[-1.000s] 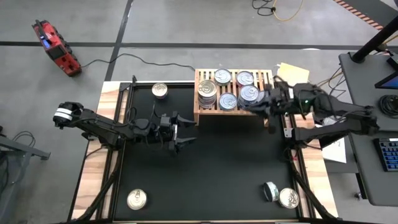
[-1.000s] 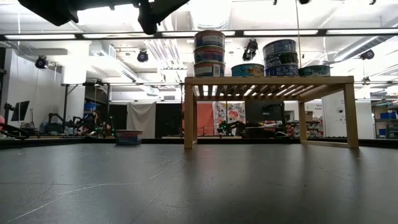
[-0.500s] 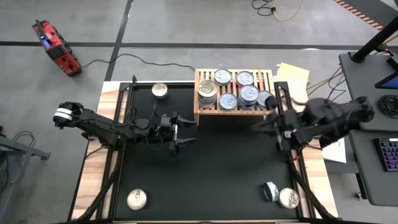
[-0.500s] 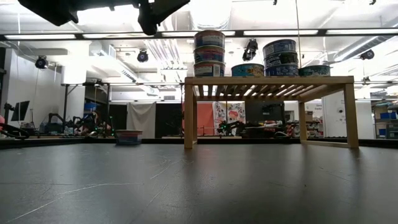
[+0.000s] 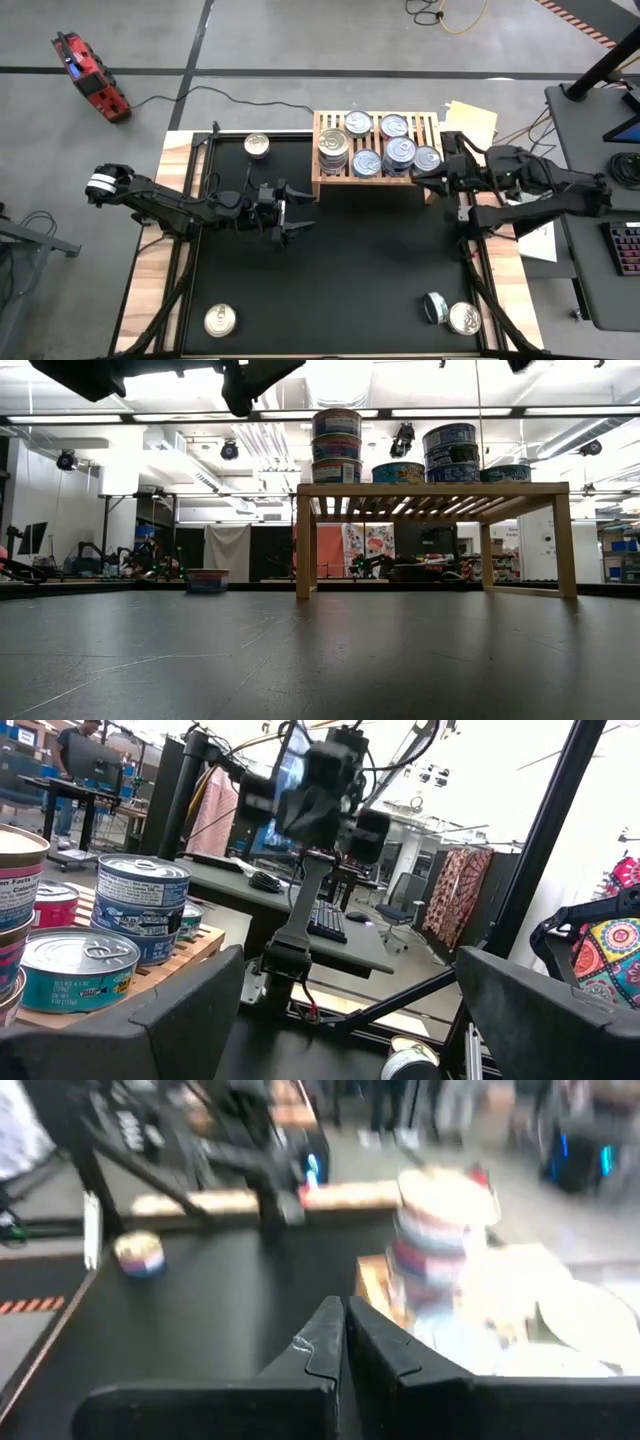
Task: Stack canned seafood by type on shelf
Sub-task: Put the green blue tuna can on the shelf
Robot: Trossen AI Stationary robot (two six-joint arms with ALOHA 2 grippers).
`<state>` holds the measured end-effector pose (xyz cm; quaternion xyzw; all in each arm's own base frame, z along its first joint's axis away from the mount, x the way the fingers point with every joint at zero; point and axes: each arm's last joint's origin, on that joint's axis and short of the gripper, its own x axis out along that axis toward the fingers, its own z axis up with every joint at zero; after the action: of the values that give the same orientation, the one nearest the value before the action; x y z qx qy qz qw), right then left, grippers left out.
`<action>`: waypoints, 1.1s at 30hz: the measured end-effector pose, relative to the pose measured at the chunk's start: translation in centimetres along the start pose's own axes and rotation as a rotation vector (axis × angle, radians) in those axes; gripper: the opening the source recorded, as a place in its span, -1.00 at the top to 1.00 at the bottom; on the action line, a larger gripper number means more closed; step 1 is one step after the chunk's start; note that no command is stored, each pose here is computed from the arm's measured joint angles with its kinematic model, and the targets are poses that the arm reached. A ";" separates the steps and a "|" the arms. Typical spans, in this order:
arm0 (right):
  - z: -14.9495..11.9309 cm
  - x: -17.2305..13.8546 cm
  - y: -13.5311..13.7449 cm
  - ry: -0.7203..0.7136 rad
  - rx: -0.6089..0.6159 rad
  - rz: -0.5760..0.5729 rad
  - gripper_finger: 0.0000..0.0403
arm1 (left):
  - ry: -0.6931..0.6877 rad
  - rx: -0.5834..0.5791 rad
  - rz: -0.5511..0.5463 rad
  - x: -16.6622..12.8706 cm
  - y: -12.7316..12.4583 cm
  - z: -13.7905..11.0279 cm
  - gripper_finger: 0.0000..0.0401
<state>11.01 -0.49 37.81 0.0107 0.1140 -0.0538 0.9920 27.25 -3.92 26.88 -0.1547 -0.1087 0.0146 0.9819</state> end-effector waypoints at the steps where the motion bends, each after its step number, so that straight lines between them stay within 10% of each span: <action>1: -0.4 -0.6 -0.1 0.024 0.024 -0.008 0.96 | 0.000 0.000 0.000 0.0 0.0 0.0 -0.73; 5: -2.1 -1.6 -0.5 0.134 0.124 -0.114 0.96 | 0.002 0.000 0.001 0.0 0.0 0.0 -0.73; 11: -4.4 -2.4 -1.8 0.284 0.202 -0.593 0.96 | 0.004 0.001 0.001 0.0 0.0 0.0 -0.73; 24: -6.1 3.2 -1.9 0.542 0.057 -0.680 0.96 | 0.003 0.001 0.001 0.0 0.0 0.0 -0.73; 33: -5.1 1.5 -2.9 0.433 0.078 -0.525 0.96 | 0.003 0.001 0.001 0.0 0.0 0.0 -0.73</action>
<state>11.03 -3.36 32.51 0.0300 0.3189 -0.3079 0.8959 27.26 -3.92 26.85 -0.1544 -0.1071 0.0151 0.9821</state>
